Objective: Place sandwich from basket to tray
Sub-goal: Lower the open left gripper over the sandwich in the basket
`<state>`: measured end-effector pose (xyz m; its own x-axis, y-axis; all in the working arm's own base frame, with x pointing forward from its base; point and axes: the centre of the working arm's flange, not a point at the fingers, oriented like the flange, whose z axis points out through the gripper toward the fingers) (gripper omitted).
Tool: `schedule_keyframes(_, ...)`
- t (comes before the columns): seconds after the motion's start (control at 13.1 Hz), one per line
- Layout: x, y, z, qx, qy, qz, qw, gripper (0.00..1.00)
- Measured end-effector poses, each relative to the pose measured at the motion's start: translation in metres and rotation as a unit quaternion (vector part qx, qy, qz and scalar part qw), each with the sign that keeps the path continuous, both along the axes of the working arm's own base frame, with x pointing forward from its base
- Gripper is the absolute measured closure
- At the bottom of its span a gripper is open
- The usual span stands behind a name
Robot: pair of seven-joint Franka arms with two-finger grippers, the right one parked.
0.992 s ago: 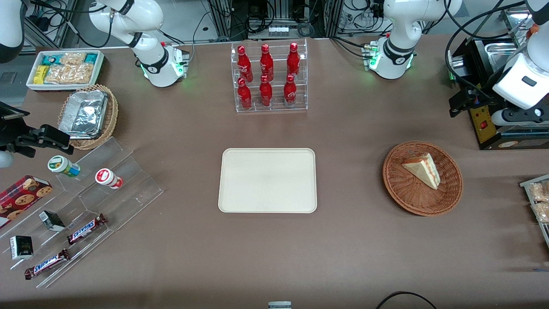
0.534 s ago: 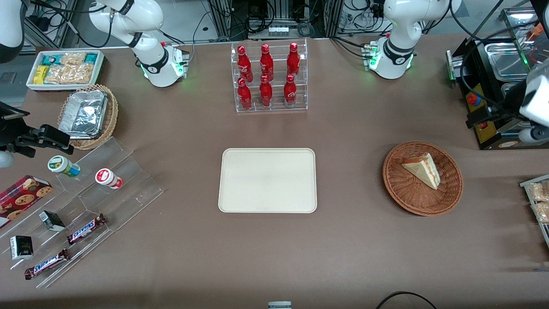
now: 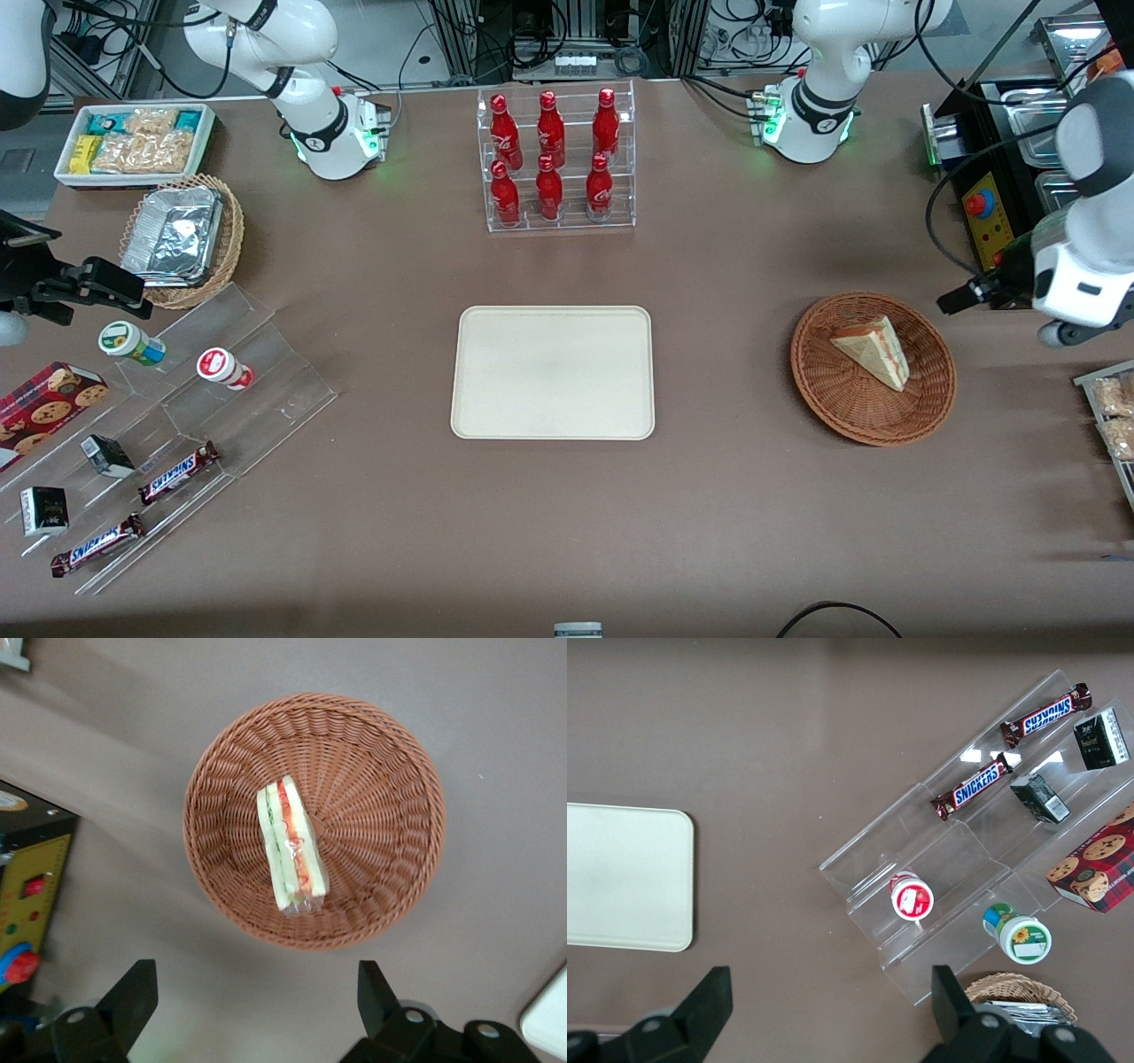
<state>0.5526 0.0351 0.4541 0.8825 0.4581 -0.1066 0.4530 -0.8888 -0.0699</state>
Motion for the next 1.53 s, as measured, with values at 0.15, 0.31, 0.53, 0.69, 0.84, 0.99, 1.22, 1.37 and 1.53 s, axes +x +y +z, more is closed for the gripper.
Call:
schedule_keyframes(0.15, -0.004, 0.006, -0.043, 0.003, -0.012, 0.032, 0.9994, 0.00)
schedule_keyframes(0.31, -0.013, 0.017, -0.080, 0.002, -0.022, 0.080, 0.9965, 0.00)
schedule_keyframes(0.53, -0.013, 0.018, -0.118, -0.001, -0.027, 0.131, 0.9910, 0.00)
schedule_keyframes(0.69, -0.010, 0.015, -0.143, -0.001, -0.031, 0.144, 0.9892, 0.00)
schedule_keyframes(0.84, -0.008, 0.012, -0.167, -0.002, -0.032, 0.156, 0.9873, 0.00)
schedule_keyframes(0.99, -0.007, 0.009, -0.185, -0.003, -0.029, 0.159, 0.9869, 0.00)
schedule_keyframes(1.22, -0.006, 0.006, -0.205, -0.004, -0.024, 0.157, 0.9873, 0.00)
schedule_keyframes(1.37, -0.007, 0.000, -0.214, -0.006, -0.022, 0.153, 0.9880, 0.00)
schedule_keyframes(1.53, -0.012, -0.006, -0.226, -0.007, -0.023, 0.149, 0.9886, 0.00)
